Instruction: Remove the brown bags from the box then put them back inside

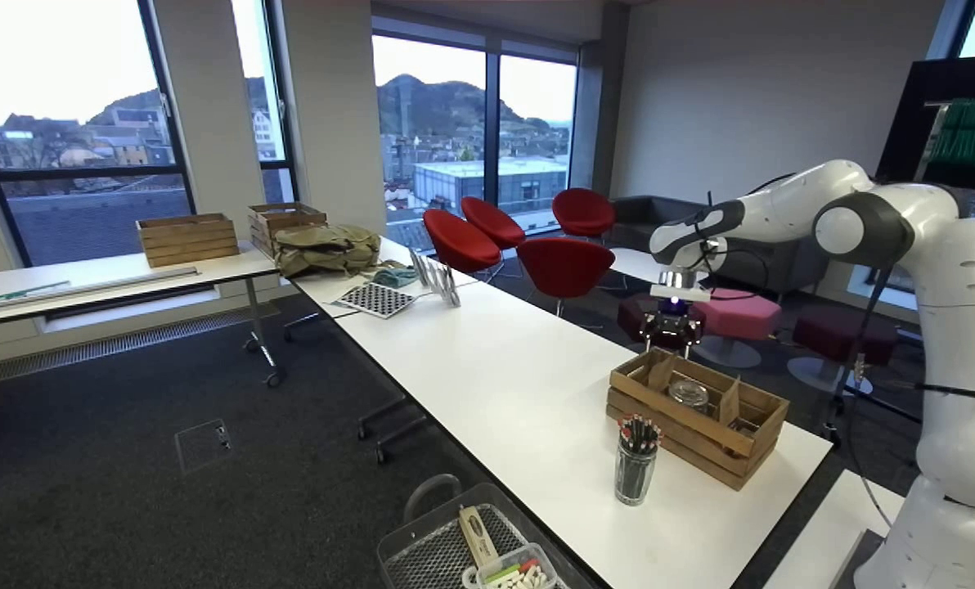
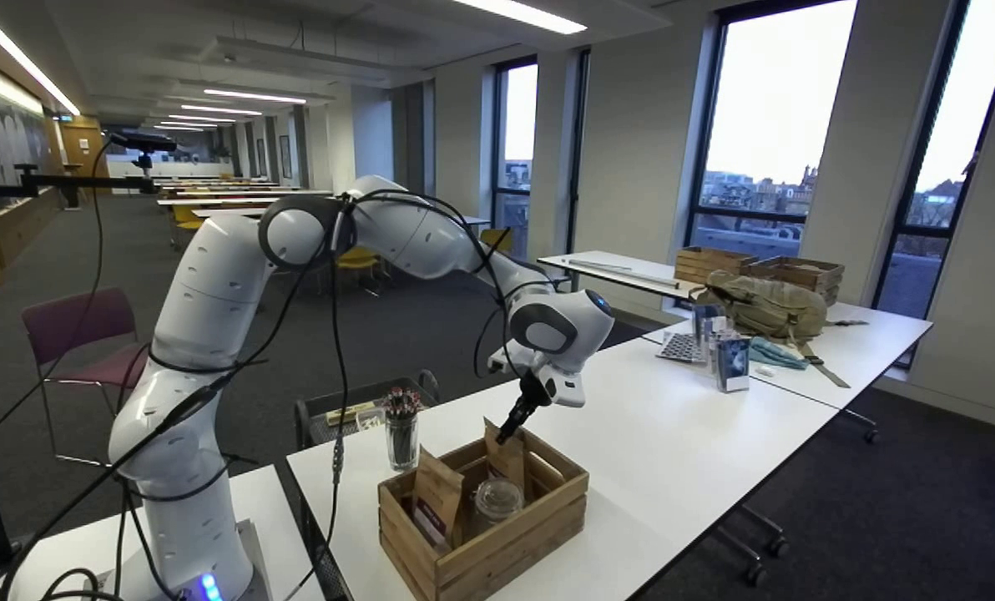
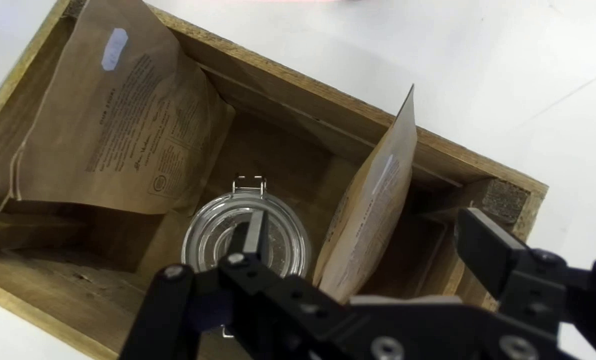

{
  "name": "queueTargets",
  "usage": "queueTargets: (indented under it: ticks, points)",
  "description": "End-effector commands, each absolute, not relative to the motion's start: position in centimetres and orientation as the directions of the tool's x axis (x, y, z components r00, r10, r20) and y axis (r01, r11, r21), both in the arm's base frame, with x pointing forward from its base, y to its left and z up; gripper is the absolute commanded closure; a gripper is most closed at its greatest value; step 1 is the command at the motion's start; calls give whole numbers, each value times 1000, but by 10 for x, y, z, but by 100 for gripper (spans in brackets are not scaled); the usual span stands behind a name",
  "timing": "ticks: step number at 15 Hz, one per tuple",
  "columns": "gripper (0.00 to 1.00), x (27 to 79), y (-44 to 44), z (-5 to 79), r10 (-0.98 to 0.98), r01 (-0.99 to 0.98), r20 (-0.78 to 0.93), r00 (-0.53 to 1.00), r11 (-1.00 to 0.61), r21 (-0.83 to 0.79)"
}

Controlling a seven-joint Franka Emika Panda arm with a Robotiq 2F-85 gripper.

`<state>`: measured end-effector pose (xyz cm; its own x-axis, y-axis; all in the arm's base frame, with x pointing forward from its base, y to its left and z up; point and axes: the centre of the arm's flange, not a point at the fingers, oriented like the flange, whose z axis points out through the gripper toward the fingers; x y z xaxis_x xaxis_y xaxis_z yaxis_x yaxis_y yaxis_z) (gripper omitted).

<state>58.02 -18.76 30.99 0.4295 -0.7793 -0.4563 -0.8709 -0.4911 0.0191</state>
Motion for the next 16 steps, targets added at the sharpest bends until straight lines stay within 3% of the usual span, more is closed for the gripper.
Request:
queueTargets:
  ticks: [1, 2, 3, 12, 13, 16]
  points:
    - [0, 604, -186, 306, -772, -880, -496, 396, -474, 35]
    - [7, 606, -187, 303, -771, -879, -498, 396, -476, 38]
    - [26, 608, -187, 300, -774, -875, -494, 397, -481, 50]
    - [95, 605, -190, 310, -776, -878, -483, 406, -478, 30]
    - [100, 601, -190, 320, -785, -880, -463, 411, -475, 24]
    - [100, 590, -185, 359, -792, -876, -413, 448, -481, -27]
